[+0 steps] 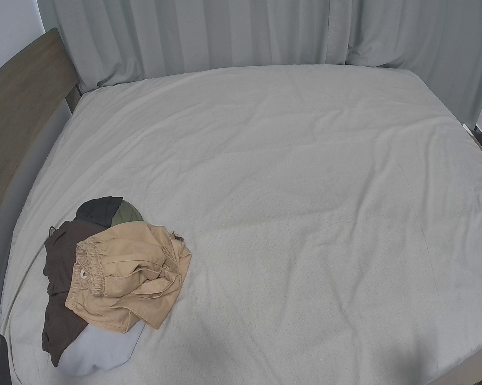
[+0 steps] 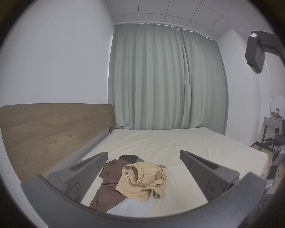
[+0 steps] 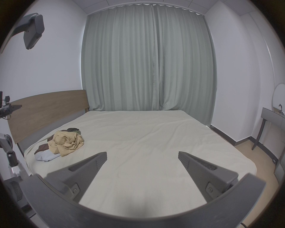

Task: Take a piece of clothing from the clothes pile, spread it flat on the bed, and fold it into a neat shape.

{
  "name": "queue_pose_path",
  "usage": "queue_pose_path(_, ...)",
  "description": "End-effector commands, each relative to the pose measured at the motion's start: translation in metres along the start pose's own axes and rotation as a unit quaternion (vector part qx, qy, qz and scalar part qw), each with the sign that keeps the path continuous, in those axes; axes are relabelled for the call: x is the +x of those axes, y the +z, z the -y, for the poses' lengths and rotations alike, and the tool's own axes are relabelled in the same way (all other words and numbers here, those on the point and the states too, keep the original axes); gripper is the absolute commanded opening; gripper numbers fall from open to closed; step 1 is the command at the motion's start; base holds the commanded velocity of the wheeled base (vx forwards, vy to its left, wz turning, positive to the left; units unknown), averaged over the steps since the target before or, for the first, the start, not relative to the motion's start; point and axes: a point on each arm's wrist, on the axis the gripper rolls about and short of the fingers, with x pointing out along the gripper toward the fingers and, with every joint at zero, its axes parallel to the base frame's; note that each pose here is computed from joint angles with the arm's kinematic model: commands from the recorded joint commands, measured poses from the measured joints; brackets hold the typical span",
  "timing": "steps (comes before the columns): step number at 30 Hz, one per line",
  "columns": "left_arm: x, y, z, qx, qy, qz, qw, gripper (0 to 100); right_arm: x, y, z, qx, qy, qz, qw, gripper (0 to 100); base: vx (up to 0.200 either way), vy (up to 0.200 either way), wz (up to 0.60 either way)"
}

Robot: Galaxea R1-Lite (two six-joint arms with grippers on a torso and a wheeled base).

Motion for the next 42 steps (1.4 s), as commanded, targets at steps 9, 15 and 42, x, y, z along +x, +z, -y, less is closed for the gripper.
queue_pose_path(9, 0.021, 0.010, 0.002, -0.023, -0.045, -0.061, 0.9968, 100, 0.000, -0.005, 0.000, -0.001, 0.000, 0.000, 1.0000, 100, 0.000, 0.000, 0.00)
queue_pose_path(15, 0.030, 0.008, 0.003, -0.064, -0.072, -0.099, 0.9904, 100, 0.000, -0.005, 0.000, -0.001, 0.000, 0.000, 1.0000, 100, 0.000, 0.000, 0.00)
queue_pose_path(42, 0.086, 0.007, 0.010, -0.116, -0.132, -0.200, 0.9638, 100, 0.000, -0.005, 0.000, -0.001, 0.001, 0.000, 1.0000, 100, 0.000, 0.000, 0.00)
